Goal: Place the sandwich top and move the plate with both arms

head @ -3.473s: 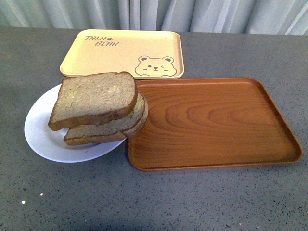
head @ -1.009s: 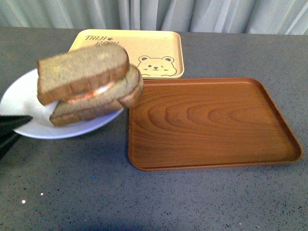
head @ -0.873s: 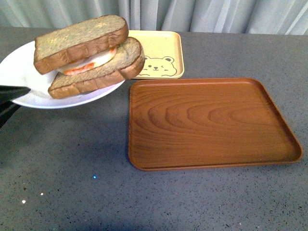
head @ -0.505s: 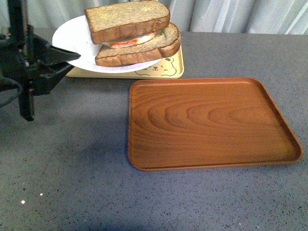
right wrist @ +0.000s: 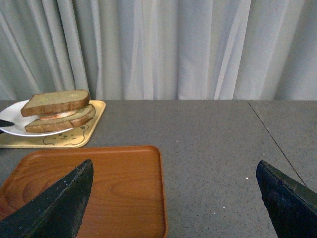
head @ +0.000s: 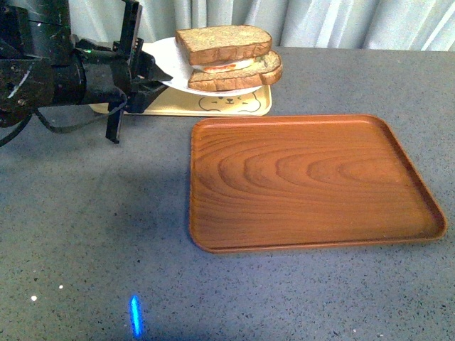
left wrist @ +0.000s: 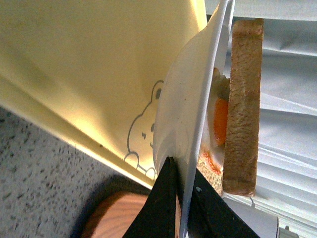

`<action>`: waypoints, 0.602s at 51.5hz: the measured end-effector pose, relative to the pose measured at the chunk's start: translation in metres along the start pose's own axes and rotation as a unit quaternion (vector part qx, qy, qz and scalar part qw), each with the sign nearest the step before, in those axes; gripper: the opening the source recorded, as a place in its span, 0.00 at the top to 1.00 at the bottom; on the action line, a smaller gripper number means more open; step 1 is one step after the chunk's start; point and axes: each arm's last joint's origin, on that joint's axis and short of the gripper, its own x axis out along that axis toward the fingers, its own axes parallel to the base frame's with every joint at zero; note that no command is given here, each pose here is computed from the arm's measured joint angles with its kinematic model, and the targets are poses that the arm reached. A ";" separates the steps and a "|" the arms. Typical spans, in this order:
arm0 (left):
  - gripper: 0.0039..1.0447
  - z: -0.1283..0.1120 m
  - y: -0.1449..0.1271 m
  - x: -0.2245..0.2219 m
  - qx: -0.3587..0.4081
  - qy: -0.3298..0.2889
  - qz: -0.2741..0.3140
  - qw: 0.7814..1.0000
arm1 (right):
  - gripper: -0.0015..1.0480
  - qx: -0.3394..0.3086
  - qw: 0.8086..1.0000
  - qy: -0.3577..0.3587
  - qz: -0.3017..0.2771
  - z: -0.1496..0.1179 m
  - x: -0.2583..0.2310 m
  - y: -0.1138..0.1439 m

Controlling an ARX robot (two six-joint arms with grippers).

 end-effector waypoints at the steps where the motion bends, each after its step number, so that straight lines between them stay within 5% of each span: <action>1: 0.98 0.001 0.001 0.003 0.000 -0.001 0.002 1.000 | 0.09 0.000 1.000 0.000 0.000 0.000 0.000 0.000; 15: 0.98 0.012 0.018 0.015 0.008 0.005 0.022 1.000 | 0.09 0.000 1.000 0.000 0.000 0.000 0.000 0.000; 31: 0.38 0.021 0.020 -0.038 0.024 -0.001 -0.023 0.999 | 0.09 0.000 1.000 0.000 0.000 0.000 0.000 0.000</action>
